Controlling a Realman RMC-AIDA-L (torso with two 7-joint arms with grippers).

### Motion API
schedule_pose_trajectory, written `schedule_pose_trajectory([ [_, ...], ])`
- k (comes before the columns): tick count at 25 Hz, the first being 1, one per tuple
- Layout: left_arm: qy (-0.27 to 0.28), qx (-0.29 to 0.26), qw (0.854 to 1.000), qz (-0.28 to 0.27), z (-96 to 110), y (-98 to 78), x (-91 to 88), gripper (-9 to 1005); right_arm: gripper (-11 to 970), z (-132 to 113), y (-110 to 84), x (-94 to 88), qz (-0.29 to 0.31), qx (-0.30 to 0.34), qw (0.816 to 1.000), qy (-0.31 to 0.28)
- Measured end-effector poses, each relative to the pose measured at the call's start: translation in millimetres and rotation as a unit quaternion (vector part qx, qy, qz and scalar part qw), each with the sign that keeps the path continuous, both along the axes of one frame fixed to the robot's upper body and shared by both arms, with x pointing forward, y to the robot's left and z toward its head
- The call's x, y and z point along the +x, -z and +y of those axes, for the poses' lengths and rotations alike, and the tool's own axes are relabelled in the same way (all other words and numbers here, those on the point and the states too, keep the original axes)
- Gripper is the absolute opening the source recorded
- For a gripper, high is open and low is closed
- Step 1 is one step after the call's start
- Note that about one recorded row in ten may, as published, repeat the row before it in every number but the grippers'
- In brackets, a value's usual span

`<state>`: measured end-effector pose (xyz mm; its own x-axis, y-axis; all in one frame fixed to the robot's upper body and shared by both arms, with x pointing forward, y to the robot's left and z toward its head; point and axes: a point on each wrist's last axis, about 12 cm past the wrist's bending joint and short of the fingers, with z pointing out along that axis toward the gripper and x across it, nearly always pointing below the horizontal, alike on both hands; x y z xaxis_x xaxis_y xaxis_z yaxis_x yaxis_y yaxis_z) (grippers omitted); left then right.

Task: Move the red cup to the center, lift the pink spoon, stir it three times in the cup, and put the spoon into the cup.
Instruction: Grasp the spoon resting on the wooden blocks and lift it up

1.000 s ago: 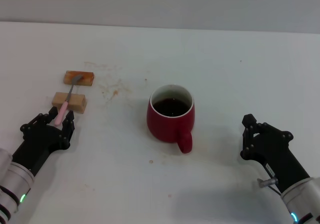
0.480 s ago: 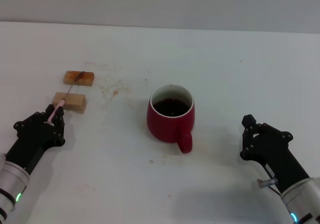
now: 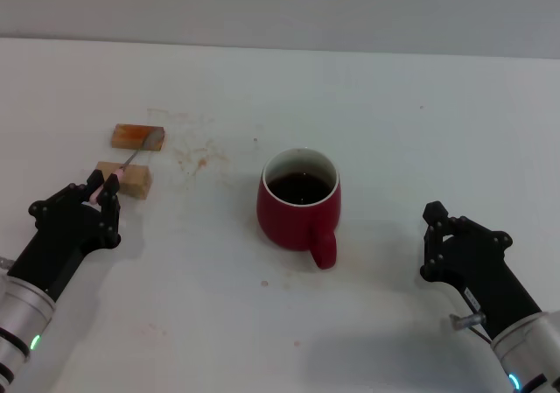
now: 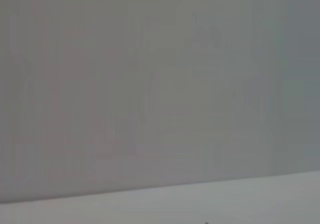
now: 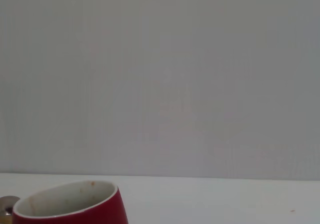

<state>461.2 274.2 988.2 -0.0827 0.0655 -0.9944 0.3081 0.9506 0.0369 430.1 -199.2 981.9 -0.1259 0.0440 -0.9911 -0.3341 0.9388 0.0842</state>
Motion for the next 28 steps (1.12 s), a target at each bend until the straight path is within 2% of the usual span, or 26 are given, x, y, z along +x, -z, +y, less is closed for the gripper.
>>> schedule_pose_trajectory([
  [14, 0.01, -0.026, 0.998, -0.058, -3.9, -18.1, 8.0, 144, 0, 1.4, -0.2, -0.8, 0.001, 0.003, 1.0, 0.0],
  [21, 0.028, -0.049, 0.992, -0.113, -9.9, -37.2, 16.4, 145, 0, 1.8, -0.3, -0.6, 0.0, 0.003, 1.0, 0.0],
  [26, 0.044, -0.067, 0.988, -0.132, -12.4, -49.7, 25.8, 144, 0, 2.0, -0.6, -0.4, -0.001, 0.004, 1.0, 0.0],
  [28, 0.063, -0.074, 0.984, -0.149, -17.4, -59.0, 29.8, 142, 0, 1.8, -0.5, -0.7, -0.001, 0.004, 1.0, 0.0],
])
